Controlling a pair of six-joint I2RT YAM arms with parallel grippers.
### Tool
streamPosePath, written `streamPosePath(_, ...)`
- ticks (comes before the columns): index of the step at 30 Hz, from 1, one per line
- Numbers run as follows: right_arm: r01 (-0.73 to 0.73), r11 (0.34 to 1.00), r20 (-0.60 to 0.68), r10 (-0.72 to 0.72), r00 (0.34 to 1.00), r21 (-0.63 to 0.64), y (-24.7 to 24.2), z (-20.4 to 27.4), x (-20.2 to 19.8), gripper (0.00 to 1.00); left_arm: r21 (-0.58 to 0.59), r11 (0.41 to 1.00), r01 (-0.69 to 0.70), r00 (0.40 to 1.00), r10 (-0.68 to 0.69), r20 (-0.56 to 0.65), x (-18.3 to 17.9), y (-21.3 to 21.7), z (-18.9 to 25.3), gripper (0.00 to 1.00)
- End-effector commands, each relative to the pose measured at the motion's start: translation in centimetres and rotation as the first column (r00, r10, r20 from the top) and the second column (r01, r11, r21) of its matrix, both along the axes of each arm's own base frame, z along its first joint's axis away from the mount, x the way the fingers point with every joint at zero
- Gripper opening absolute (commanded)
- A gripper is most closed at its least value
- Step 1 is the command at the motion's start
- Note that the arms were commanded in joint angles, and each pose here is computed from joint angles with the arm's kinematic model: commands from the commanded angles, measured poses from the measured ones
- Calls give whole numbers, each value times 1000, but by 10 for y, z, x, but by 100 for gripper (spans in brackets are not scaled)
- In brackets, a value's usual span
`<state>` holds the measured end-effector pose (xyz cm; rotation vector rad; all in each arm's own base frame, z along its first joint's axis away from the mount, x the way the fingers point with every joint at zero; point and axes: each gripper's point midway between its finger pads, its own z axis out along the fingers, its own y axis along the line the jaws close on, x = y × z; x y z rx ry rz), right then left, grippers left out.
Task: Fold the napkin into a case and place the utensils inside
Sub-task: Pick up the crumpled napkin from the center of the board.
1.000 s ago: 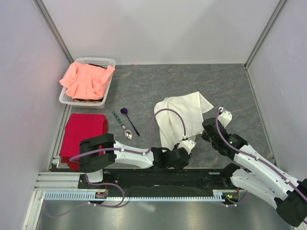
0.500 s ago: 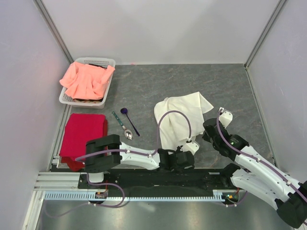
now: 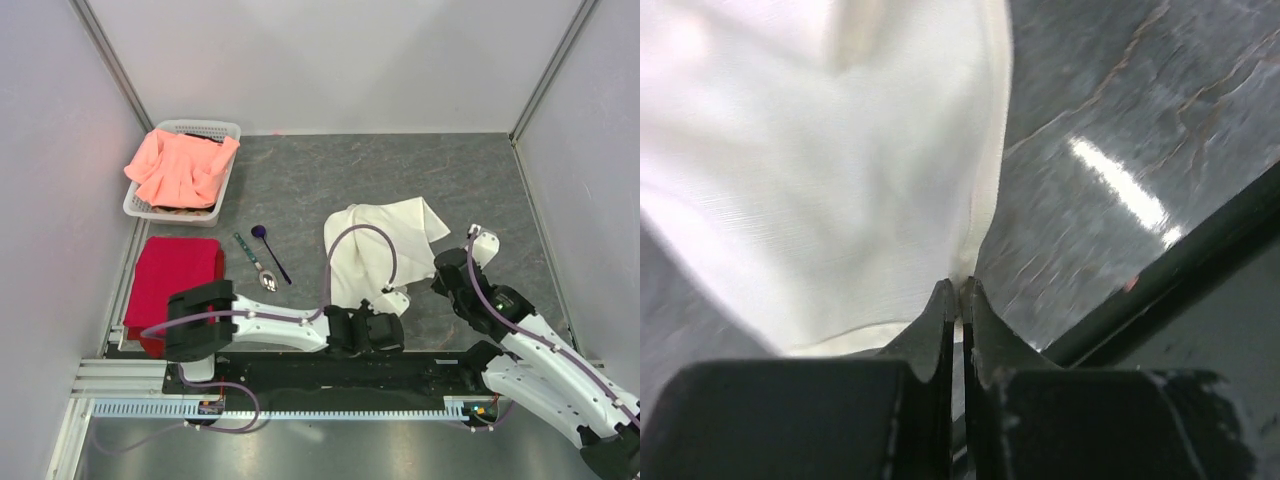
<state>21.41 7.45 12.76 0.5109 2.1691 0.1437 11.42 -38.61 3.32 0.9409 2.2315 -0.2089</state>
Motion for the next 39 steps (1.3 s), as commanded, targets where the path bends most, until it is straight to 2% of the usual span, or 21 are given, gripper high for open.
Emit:
streamPosePath(1, 45, 999, 204, -49, 978, 21, -12, 96, 16, 0, -111, 994, 9, 989, 7, 149, 17, 24, 107, 2)
streamPosePath(3, 67, 998, 246, -65, 967, 1, -19, 120, 18, 0, -133, 991, -5, 977, 33, 211, 25, 40, 147, 2)
streamPosePath(7, 109, 994, 369, -95, 925, -17, -36, 196, 19, 0, -271, 963, 12, 938, 84, 337, 37, 74, 244, 2)
streamPosePath(8, 111, 994, 388, -94, 917, -21, -37, 209, 20, 0, -356, 934, 16, 926, 121, 357, 39, 87, 281, 2)
streamPosePath(10, 129, 992, 466, -116, 877, 4, -47, 253, 15, 0, -403, 915, 30, 897, 153, 414, 44, 104, 321, 2)
streamPosePath(11, 129, 991, 486, -94, 869, -39, -53, 266, 12, 0, -479, 877, 45, 884, 188, 427, 44, 118, 360, 2)
streamPosePath(15, 93, 994, 598, -36, 801, -65, -65, 336, -4, 0, -597, 789, 146, 845, 214, 490, 39, 146, 449, 2)
streamPosePath(16, 80, 996, 644, -32, 764, -46, -69, 361, -13, 0, -620, 762, 188, 830, 215, 515, 36, 156, 478, 2)
streamPosePath(19, 40, 998, 735, 5, 678, -44, -79, 404, -33, 0, -650, 705, 284, 810, 187, 556, 26, 166, 522, 2)
streamPosePath(22, -13, 998, 798, 56, 601, -60, -82, 439, -53, 0, -655, 684, 321, 792, 185, 582, 23, 169, 547, 2)
streamPosePath(25, -58, 998, 844, 62, 533, -37, -84, 461, -69, 0, -666, 660, 348, 784, 184, 593, 19, 176, 561, 2)
streamPosePath(27, -66, 998, 843, 55, 534, -23, -81, 460, -67, 0, -666, 661, 347, 779, 193, 597, 20, 176, 562, 2)
streamPosePath(28, -51, 998, 831, 49, 554, -25, -79, 454, -59, 0, -643, 692, 329, 773, 193, 604, 25, 169, 552, 2)
streamPosePath(29, -10, 1000, 811, 29, 584, -28, -81, 446, -50, 0, -656, 703, 274, 756, 264, 599, 35, 171, 553, 2)
streamPosePath(31, 70, 992, 732, 33, 680, -110, -72, 416, -16, 0, -568, 803, 180, 693, 306, 653, 55, 161, 527, 2)
streamPosePath(32, 157, 980, 699, -25, 715, -125, -80, 403, -7, 0, -539, 837, 89, 649, 362, 669, 68, 173, 521, 2)
streamPosePath(34, 210, 952, 633, -22, 774, -224, -70, 375, 22, 0, -561, 828, -4, 616, 444, 650, 94, 175, 503, 2)
streamPosePath(35, 250, 936, 613, -48, 789, -248, -71, 365, 30, 0, -634, 773, 1, 666, 473, 578, 103, 165, 496, 2)
streamPosePath(36, 258, 926, 593, -47, 804, -275, -64, 350, 43, 0, -586, 804, -97, 673, 487, 557, 132, 184, 471, 2)
streamPosePath(38, 261, 907, 555, -37, 831, -331, -54, 329, 63, 0, -620, 775, -122, 749, 482, 454, 159, 171, 440, 2)
streamPosePath(39, 268, 898, 542, -41, 839, -348, -52, 311, 76, 0, -597, 778, -195, 740, 516, 431, 183, 184, 417, 2)
